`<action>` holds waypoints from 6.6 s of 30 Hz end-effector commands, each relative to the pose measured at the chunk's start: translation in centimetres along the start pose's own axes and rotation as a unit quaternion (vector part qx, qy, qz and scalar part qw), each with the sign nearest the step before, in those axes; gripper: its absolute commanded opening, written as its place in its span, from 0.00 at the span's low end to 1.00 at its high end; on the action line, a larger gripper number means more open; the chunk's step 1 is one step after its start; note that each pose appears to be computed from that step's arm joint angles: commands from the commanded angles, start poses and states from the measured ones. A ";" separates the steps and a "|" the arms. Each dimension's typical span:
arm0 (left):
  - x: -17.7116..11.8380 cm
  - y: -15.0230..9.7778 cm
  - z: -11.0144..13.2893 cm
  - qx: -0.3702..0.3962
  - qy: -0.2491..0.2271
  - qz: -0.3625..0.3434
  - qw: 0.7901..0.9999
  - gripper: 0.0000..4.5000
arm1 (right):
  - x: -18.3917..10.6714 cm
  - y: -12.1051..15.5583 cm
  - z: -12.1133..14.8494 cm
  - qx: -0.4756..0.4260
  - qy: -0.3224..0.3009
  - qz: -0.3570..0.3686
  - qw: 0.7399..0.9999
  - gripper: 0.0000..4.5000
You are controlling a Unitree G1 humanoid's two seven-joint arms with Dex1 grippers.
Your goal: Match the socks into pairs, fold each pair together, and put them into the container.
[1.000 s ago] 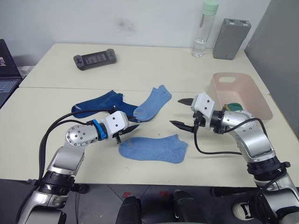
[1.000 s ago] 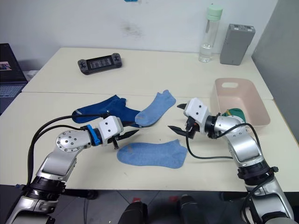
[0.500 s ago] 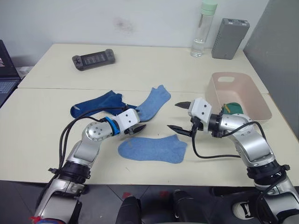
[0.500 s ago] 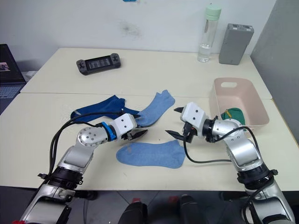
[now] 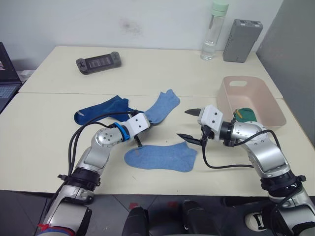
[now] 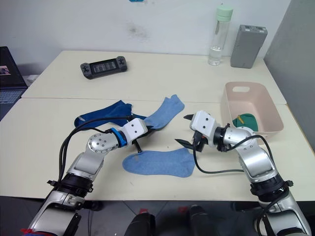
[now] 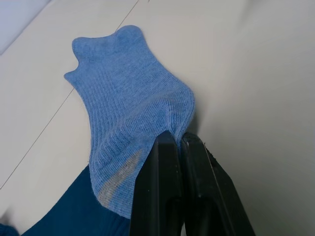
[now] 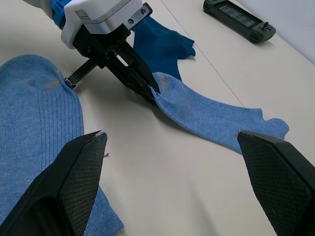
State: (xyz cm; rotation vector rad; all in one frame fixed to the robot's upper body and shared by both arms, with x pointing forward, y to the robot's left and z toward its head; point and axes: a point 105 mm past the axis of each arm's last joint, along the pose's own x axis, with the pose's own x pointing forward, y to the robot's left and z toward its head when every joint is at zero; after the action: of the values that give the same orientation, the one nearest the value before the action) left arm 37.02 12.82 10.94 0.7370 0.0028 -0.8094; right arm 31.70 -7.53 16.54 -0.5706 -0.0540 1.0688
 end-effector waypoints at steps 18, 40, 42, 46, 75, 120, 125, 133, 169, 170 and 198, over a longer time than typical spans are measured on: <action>-4.3 -2.5 3.0 0.050 -0.055 -0.095 0.993 0.00 | -0.4 -1.3 1.1 -0.013 -0.020 -0.012 1.000 1.00; -10.3 0.4 0.6 -0.243 -0.036 -0.085 0.966 0.40 | -0.1 -0.1 2.3 -0.013 -0.034 0.014 0.999 1.00; -9.8 -0.5 0.9 -0.223 -0.037 -0.105 0.968 0.40 | 0.0 -0.1 2.3 -0.013 -0.034 0.014 0.999 1.00; -8.7 -2.3 1.4 -0.164 -0.034 -0.143 0.975 0.40 | -0.1 0.0 2.1 -0.011 -0.032 0.013 0.999 1.00; -4.8 -0.2 2.0 -0.128 -0.063 -0.127 0.982 0.01 | -0.1 0.2 2.0 -0.008 -0.028 0.009 1.000 1.00; -10.5 -7.4 0.3 0.087 -0.017 -0.226 0.970 0.00 | 5.7 -1.0 -2.9 0.154 0.105 0.110 0.976 0.23; -10.8 -7.2 0.1 0.088 -0.015 -0.225 0.970 0.00 | 4.8 -1.7 -2.5 0.148 0.104 0.104 0.978 0.00; -12.2 -4.4 0.7 0.118 -0.036 -0.248 0.961 0.00 | 1.8 -1.5 0.1 0.191 0.083 0.080 0.975 0.00; -12.2 -0.3 -0.6 0.142 -0.003 -0.382 0.913 0.64 | -3.3 4.7 -1.3 0.312 0.101 -0.029 0.944 0.64; -12.7 0.4 -1.0 0.094 0.022 -0.368 0.925 0.67 | -3.8 4.3 -1.3 0.285 0.109 -0.019 0.952 0.69; -10.4 -2.3 -1.3 -0.271 0.047 -0.123 0.954 0.53 | -1.8 1.8 -3.7 0.169 0.120 0.135 0.969 0.62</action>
State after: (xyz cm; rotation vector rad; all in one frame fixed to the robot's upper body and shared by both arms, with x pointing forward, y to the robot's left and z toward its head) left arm 28.67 19.75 11.09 0.2436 0.4184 -0.9312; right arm 30.57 -10.41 12.18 -0.3796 0.4553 1.2084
